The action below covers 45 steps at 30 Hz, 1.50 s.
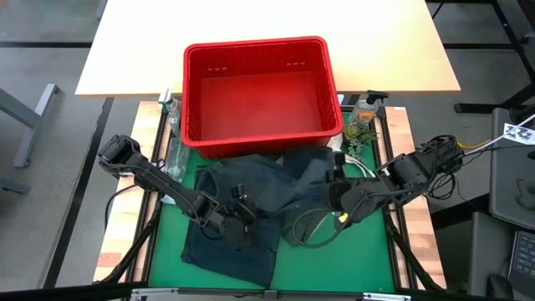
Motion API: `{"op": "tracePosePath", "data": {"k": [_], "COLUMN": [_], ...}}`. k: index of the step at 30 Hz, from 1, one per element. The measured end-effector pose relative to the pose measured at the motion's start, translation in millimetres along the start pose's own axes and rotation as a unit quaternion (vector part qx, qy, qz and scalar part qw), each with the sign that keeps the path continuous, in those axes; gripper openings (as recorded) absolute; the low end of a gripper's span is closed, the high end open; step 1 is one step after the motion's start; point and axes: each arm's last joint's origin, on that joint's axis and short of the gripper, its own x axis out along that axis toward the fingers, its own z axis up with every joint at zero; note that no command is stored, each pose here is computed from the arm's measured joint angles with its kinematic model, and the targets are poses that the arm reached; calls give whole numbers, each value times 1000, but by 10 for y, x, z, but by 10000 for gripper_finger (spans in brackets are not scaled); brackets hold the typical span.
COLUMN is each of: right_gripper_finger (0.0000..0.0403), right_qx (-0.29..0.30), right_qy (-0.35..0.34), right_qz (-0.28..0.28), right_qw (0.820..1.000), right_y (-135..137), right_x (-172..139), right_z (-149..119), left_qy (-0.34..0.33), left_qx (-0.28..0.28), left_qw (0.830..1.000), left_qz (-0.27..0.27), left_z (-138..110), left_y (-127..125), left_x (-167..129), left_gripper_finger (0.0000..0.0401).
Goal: Fold laundry
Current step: Fold the dark blue pants
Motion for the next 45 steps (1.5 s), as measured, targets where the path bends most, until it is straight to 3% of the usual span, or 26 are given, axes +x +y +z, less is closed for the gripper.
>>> {"op": "tracePosePath", "data": {"k": [5, 10, 19, 31, 38, 45], "right_gripper_finger": [149, 146, 145, 144, 144, 144], "right_qx": [40, 93, 48, 34, 31, 14], "right_qy": [70, 122, 183, 191, 190, 172], "right_qz": [14, 33, 49, 35, 32, 24], "right_qw": [997, 988, 981, 980, 981, 985], "right_y": [-1, 24, 126, 57, 56, -9], "right_x": [-8, 12, 161, 85, 88, -8], "right_z": [-142, -250, -504, -752, -754, -786], "left_qy": [-3, -7, 0, -14, 80, 183], "left_qx": [-4, -5, -17, -35, -80, -109], "left_qw": [1000, 1000, 999, 998, 993, 976], "left_qz": [-1, 7, -31, -60, -23, 44], "left_z": [11, 24, 54, 242, 38, -312], "left_y": [2, 16, 8, 149, 216, 155], "left_x": [1, 8, 22, -303, -358, -157], "left_gripper_finger": [8, 57, 130, 114, 97, 77]}}
